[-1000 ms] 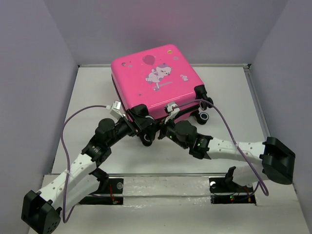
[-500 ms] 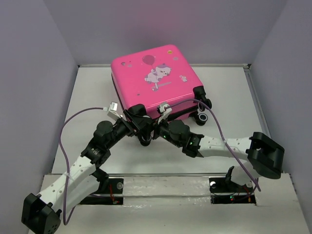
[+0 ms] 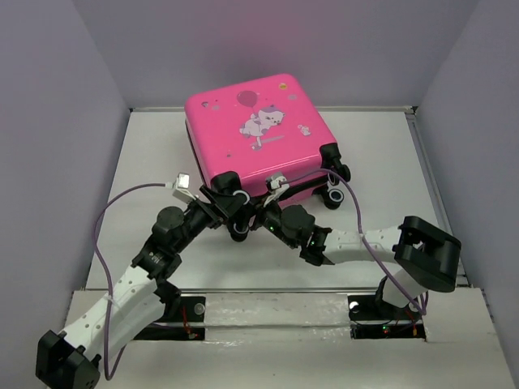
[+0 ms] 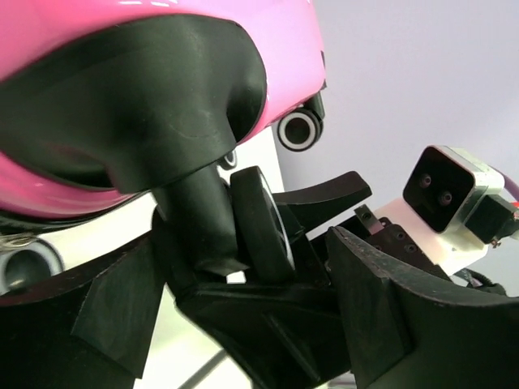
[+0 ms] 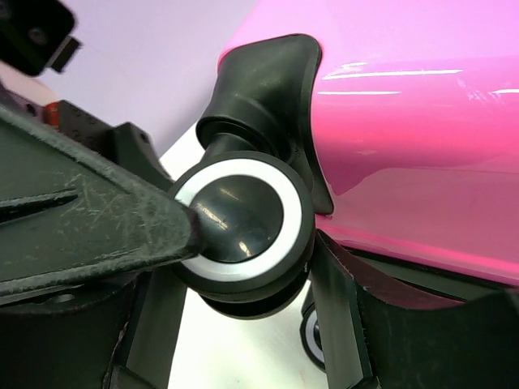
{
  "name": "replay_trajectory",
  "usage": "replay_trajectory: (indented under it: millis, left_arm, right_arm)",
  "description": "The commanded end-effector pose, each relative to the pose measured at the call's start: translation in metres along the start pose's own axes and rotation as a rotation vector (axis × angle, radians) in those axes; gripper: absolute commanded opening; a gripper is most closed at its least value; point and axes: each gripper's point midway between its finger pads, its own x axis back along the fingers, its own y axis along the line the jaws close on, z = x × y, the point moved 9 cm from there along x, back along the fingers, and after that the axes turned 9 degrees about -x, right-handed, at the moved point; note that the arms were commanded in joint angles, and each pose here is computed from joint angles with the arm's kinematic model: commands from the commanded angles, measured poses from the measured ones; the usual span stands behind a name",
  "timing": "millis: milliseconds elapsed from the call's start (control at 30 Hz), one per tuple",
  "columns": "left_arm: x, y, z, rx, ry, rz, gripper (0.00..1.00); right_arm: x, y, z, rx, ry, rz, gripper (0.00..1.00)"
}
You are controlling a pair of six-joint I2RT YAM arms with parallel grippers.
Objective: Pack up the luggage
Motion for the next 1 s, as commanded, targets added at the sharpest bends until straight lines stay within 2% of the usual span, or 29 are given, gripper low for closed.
replay_trajectory:
  millis: [0,33,100,133,200,267,367,567,800,967]
  left_arm:
    - [0.015,-0.019,-0.021,-0.146,-0.116,0.014,0.84]
    - [0.020,-0.009,-0.024,-0.179,-0.150,-0.095,0.82]
    - [0.034,-0.005,-0.028,-0.201,-0.206,-0.135,0.80]
    - [0.039,0.003,-0.026,-0.219,-0.219,-0.185,0.77]
    - [0.046,0.012,-0.022,-0.224,-0.243,-0.182,0.68]
    - [0.046,0.022,-0.013,-0.204,-0.224,-0.192,0.64]
    - [0.035,0.058,0.018,-0.170,-0.106,-0.264,0.56]
    - [0.024,0.070,0.028,-0.239,-0.098,-0.294,0.55]
    - [0.009,0.056,0.028,-0.334,-0.127,-0.277,0.57]
    - [-0.004,0.054,0.028,-0.413,-0.130,-0.341,0.61]
  right_arm:
    - [-0.002,0.014,-0.063,-0.097,-0.320,0.008,0.10]
    - [0.000,0.010,-0.059,-0.078,-0.298,0.029,0.09]
    - [0.004,0.006,-0.070,-0.070,-0.315,0.039,0.07]
    - [0.006,0.007,-0.071,-0.068,-0.309,0.034,0.07]
    - [0.006,0.006,-0.074,-0.051,-0.283,0.033,0.07]
    - [0.005,0.008,-0.074,-0.042,-0.271,0.020,0.07]
    - [0.003,0.009,-0.074,-0.036,-0.259,0.017,0.07]
    - [0.001,0.011,-0.073,-0.018,-0.241,0.011,0.07]
    - [-0.004,0.011,-0.067,-0.023,-0.217,-0.002,0.07]
    - [-0.005,0.012,-0.065,-0.030,-0.209,-0.007,0.07]
